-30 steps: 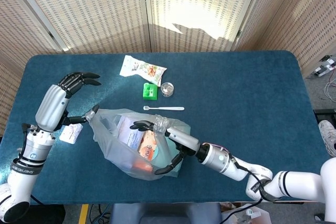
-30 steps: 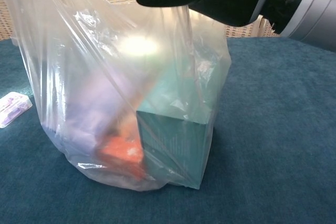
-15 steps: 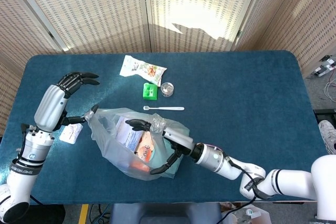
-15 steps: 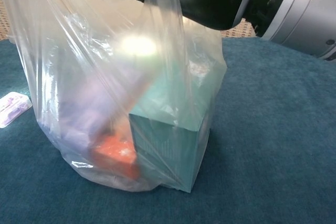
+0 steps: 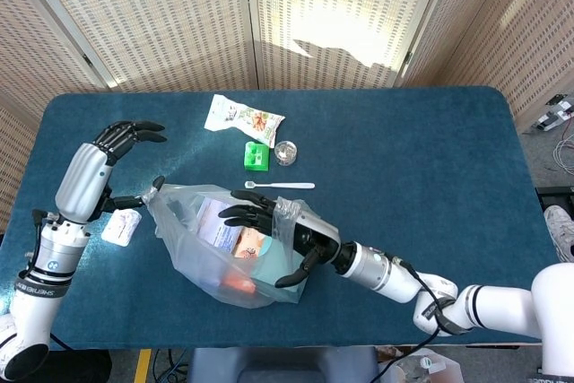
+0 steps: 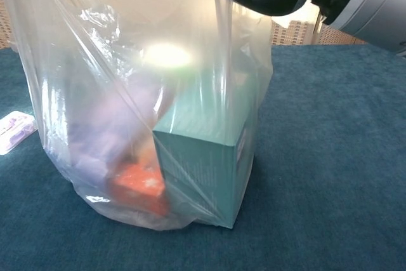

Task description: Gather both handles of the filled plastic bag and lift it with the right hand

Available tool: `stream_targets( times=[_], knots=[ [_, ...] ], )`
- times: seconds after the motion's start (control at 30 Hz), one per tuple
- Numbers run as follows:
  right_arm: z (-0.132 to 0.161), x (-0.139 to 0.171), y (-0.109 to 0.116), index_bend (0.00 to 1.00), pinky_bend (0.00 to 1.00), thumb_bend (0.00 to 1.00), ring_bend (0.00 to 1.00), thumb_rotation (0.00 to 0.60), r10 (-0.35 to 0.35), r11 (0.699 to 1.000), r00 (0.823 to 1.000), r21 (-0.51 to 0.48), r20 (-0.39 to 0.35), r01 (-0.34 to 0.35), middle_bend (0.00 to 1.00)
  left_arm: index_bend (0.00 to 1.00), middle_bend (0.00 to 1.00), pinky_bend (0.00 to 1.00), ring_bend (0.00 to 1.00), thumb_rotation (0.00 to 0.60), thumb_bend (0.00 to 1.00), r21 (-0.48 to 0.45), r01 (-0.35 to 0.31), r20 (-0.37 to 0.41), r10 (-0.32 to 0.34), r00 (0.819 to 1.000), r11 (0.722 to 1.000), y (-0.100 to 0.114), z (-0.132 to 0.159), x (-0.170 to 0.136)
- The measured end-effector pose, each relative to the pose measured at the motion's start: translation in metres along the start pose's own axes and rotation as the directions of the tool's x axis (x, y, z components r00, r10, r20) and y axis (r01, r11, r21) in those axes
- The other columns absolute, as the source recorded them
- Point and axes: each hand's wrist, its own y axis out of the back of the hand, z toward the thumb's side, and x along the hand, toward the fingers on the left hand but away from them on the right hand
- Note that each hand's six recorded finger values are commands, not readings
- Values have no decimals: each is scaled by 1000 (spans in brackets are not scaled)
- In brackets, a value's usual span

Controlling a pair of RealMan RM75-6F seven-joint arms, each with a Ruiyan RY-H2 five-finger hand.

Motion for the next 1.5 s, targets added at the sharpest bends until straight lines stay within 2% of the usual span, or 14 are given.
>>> stream_targets(
  times=[0.1, 0.37, 0.63, 0.9, 1.17, 1.5],
  knots=[
    [1, 0, 2, 0, 79, 0, 41, 600, -2, 1000, 1000, 4, 1, 2, 135, 302, 256, 169, 254, 600, 300, -1, -11, -1, 11, 1000, 1000, 3, 0, 1],
    [2, 1, 4, 0, 79, 0, 41, 600, -16, 992, 1000, 127, 18, 13, 135, 301, 256, 169, 251, 600, 282, -24, -44, 9, 44, 999, 999, 14, 6, 13],
    [2, -1, 5, 0, 62, 0, 33, 600, -25, 982, 999, 187, 21, 20, 103, 301, 256, 169, 247, 600, 270, -25, -41, 33, 42, 999, 999, 15, 17, 18],
    [1, -6, 3, 0, 20, 0, 0, 600, -18, 974, 1000, 224, 25, 12, 62, 298, 256, 169, 242, 600, 269, -36, -45, 47, 46, 998, 998, 18, 26, 29],
    [-1, -19, -1, 0, 20, 0, 0, 600, -11, 969, 999, 247, 30, 4, 47, 273, 256, 164, 231, 600, 256, 25, -29, 78, 27, 997, 999, 19, 37, 37],
    [-7, -35, 1, 0, 12, 0, 0, 600, -29, 966, 998, 258, 54, 15, 42, 272, 256, 164, 231, 600, 255, 45, 0, 79, -4, 997, 999, 15, 45, 37]
  ],
)
